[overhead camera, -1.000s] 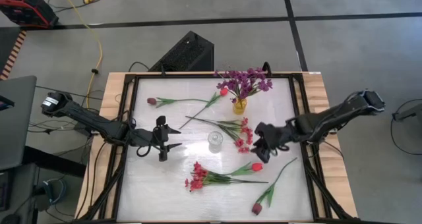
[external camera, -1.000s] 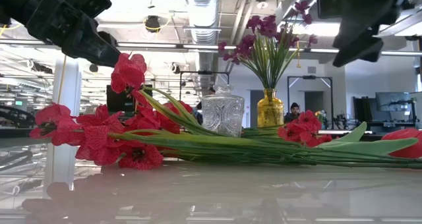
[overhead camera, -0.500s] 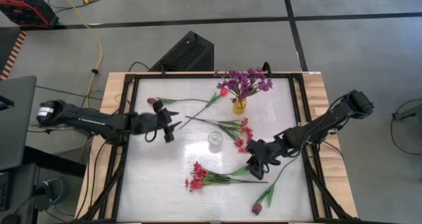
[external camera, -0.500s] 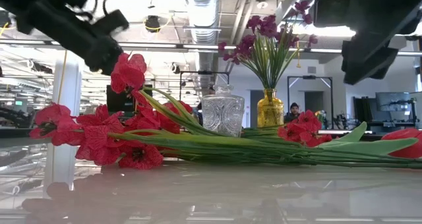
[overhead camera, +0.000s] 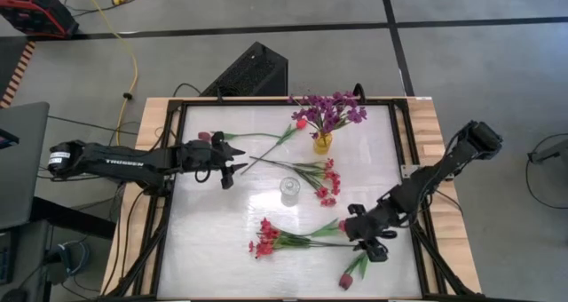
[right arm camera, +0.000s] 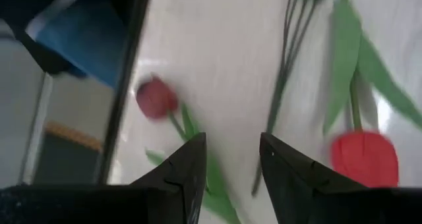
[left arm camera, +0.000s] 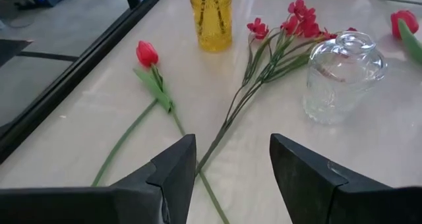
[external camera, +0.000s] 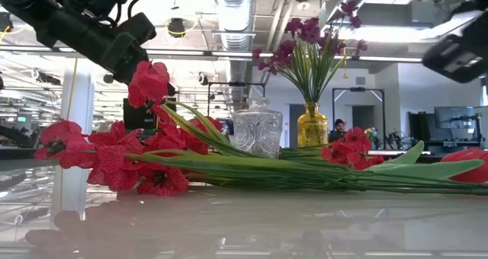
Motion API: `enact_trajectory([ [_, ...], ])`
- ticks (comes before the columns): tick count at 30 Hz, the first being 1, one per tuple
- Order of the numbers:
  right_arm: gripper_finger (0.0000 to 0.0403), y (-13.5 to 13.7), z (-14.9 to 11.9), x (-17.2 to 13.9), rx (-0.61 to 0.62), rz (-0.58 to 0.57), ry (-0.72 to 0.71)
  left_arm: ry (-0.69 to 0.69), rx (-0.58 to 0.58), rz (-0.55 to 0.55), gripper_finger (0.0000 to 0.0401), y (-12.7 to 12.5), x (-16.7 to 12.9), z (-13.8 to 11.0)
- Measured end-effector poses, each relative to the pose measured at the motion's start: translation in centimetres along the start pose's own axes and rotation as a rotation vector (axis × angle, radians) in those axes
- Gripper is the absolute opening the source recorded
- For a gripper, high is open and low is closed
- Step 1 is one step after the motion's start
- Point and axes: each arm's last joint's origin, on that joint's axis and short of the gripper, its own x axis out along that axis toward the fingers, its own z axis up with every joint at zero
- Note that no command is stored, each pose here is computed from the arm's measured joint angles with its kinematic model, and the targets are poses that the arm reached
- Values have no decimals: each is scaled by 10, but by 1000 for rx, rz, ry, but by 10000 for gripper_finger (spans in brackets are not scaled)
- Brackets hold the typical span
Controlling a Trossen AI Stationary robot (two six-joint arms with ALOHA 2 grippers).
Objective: Sort flowers into vase by color
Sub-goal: Put the right purple flower into the yellow vase
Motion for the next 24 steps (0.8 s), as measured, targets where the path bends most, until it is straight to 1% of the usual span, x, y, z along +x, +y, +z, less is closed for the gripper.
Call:
enact_trajectory([
  [4,166,4,-13,1,-21,-29,96,-9,-1,0,183,0,0,1],
  [6,166,7,-17,1,-39,-31,121,-9,7,1,183,0,0,1],
  [12,166,14,-24,2,-206,-12,149,-14,18,1,183,0,0,1],
  [21,166,12,-28,1,-216,-33,195,-11,10,1,183,0,0,1],
  [24,166,10,-31,5,-241,-42,221,-10,-1,1,183,0,0,1],
])
